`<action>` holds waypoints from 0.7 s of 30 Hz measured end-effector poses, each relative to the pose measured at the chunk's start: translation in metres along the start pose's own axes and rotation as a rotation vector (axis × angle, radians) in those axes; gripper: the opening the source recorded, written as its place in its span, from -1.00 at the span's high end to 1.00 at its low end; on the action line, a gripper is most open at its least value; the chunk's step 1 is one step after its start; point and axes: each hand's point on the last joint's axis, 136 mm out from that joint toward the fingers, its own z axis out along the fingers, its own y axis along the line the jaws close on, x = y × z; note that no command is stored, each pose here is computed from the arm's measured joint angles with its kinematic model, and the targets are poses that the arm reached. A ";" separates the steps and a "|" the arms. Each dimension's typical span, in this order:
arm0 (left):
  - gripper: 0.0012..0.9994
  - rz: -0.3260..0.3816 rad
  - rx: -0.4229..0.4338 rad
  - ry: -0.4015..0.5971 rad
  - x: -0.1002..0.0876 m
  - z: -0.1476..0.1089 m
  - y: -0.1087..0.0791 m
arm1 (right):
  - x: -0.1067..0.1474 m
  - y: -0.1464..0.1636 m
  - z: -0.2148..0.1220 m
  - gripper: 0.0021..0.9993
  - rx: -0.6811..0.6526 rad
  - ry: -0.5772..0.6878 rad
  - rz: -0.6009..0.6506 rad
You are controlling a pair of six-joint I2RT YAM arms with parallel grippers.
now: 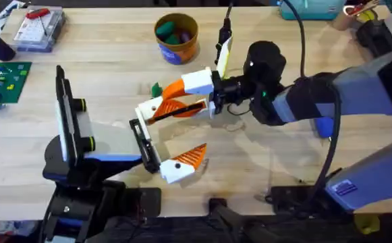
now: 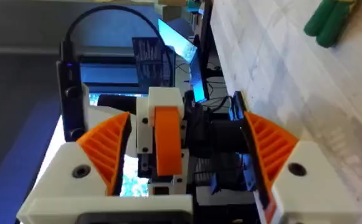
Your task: Pick up the gripper from the table and insert it into the empty holder that is missing its gripper. Then pick up a screw, insert it into the mounting hole, and use the screwdriver to tighten it. Finally, clean up the table by picking up the vegetable and placing it into the bucket.
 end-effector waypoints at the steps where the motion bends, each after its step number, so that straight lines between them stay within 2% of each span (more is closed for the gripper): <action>1: -0.97 0.000 0.000 0.000 0.000 0.000 0.000 | 0.000 0.000 0.000 -0.98 0.000 0.000 0.000; 12: -0.97 0.000 0.004 0.000 0.000 0.000 -0.001 | -0.006 0.003 -0.011 -0.98 0.015 -0.030 -0.016; 17: -0.97 0.001 0.004 0.000 0.000 0.000 -0.001 | -0.007 0.017 -0.041 -0.98 0.099 -0.085 -0.007; 21: -0.97 0.003 0.004 0.000 0.000 0.000 -0.001 | -0.010 0.035 -0.076 -0.98 0.170 -0.151 -0.051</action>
